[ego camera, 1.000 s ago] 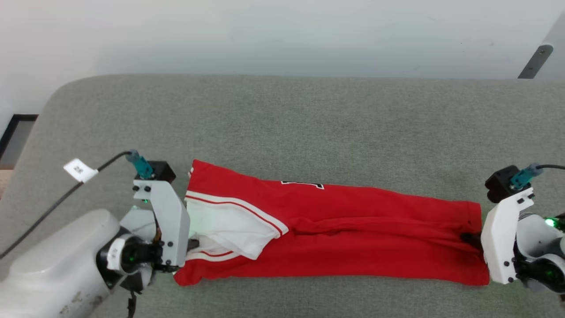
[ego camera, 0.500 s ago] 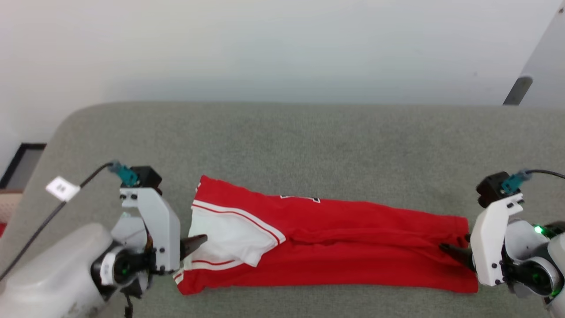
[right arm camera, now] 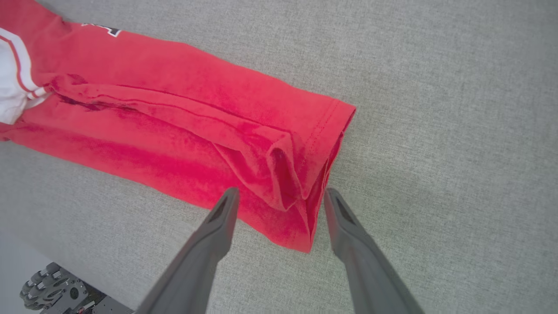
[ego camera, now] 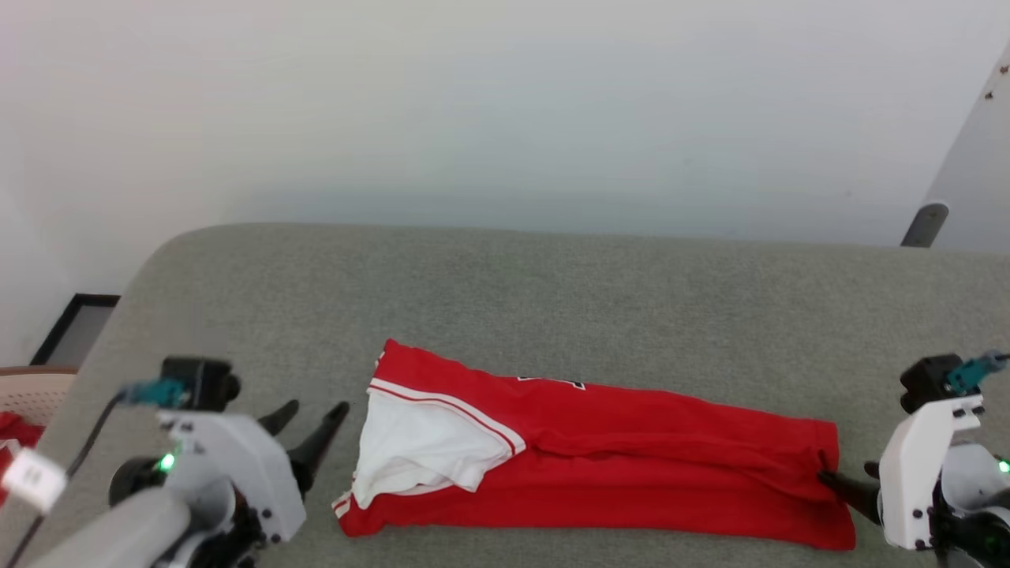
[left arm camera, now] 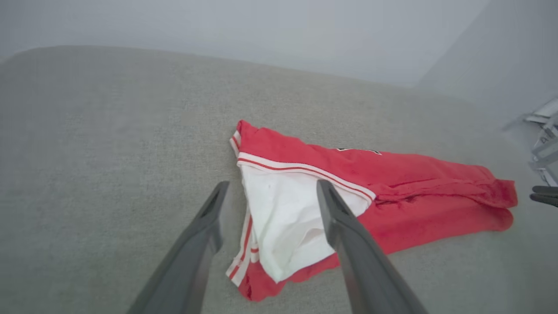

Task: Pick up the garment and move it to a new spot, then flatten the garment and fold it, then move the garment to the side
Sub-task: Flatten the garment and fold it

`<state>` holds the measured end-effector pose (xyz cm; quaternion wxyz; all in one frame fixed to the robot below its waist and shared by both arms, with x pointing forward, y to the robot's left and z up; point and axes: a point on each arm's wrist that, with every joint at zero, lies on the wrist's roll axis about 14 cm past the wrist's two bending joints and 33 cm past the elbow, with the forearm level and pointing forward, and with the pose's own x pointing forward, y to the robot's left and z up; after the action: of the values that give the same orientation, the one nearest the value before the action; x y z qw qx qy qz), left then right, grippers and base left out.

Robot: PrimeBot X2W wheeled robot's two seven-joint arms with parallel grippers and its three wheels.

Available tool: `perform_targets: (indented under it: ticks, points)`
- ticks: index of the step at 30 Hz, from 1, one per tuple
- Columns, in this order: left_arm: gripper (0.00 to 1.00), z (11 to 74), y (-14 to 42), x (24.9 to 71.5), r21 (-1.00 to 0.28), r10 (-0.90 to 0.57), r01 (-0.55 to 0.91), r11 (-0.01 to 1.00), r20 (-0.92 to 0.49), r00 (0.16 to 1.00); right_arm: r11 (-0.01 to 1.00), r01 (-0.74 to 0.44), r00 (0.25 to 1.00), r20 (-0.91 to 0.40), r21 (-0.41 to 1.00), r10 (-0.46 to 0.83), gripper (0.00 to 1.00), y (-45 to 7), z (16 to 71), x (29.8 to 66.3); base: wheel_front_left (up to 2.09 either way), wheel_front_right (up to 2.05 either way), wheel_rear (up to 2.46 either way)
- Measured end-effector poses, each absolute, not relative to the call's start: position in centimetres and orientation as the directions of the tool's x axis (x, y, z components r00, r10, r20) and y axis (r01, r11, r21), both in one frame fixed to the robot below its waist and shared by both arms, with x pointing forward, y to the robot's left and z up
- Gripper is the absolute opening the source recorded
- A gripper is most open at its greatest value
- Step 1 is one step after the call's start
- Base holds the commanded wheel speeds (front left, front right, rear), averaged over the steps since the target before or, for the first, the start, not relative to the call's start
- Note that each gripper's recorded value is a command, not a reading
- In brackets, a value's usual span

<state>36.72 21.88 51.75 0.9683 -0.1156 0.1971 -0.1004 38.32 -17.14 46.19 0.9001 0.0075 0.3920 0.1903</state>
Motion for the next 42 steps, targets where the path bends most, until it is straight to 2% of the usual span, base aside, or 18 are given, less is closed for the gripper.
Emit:
perform_targets:
  ticks: [6, 12, 16, 26, 35, 36, 37, 42]
  points:
    - [1.00, 52.6, 23.7, 35.3, -0.249, -0.134, 0.085, 0.965, -0.186, 0.973, 0.945, -0.292, 0.626, -0.718, 0.146, 0.304, 1.00, -18.3, 46.0, 38.4, 0.00, 0.00, 0.00]
    - [1.00, 53.9, 25.7, 34.4, -0.234, -0.030, 0.008, 0.972, -0.090, 0.996, 0.957, -0.255, 0.613, -0.742, 0.138, 0.270, 1.00, -18.9, 45.6, 39.0, 0.00, 0.00, 0.00]
    - [1.00, 56.3, 27.0, 33.9, -0.218, 0.046, -0.038, 0.975, 0.029, 0.999, 0.963, -0.234, 0.581, -0.775, 0.133, 0.248, 1.00, -19.2, 44.7, 39.2, 0.00, 0.00, 0.00]
    - [1.00, 54.9, 29.6, 29.9, -0.217, 0.204, -0.182, 0.959, 0.082, 0.976, 0.970, -0.212, 0.499, -0.840, 0.120, 0.213, 1.00, -18.7, 42.3, 40.0, 0.00, 0.00, 0.00]
    - [1.00, 54.5, 31.2, 28.4, -0.255, 0.293, -0.257, 0.932, 0.115, 0.949, 0.970, -0.194, 0.430, -0.877, 0.144, 0.216, 1.00, -17.2, 39.3, 40.7, 0.00, 0.00, 0.00]
    - [1.00, 54.4, 31.3, 28.3, -0.260, 0.302, -0.265, 0.929, 0.114, 0.946, 0.970, -0.197, 0.420, -0.881, 0.145, 0.217, 0.57, -16.9, 39.1, 40.8, 0.00, 0.00, 0.00]
    - [1.00, 54.3, 31.4, 28.2, -0.269, 0.311, -0.272, 0.924, 0.114, 0.943, 0.967, -0.210, 0.413, -0.884, 0.145, 0.222, 0.00, -16.5, 38.9, 40.9, 0.00, 0.00, 0.00]
    - [1.00, 53.5, 31.7, 27.9, -0.266, 0.327, -0.291, 0.919, 0.103, 0.939, 0.954, -0.241, 0.409, -0.873, 0.179, 0.267, 0.00, -14.9, 38.5, 41.6, 0.00, 0.00, 0.00]
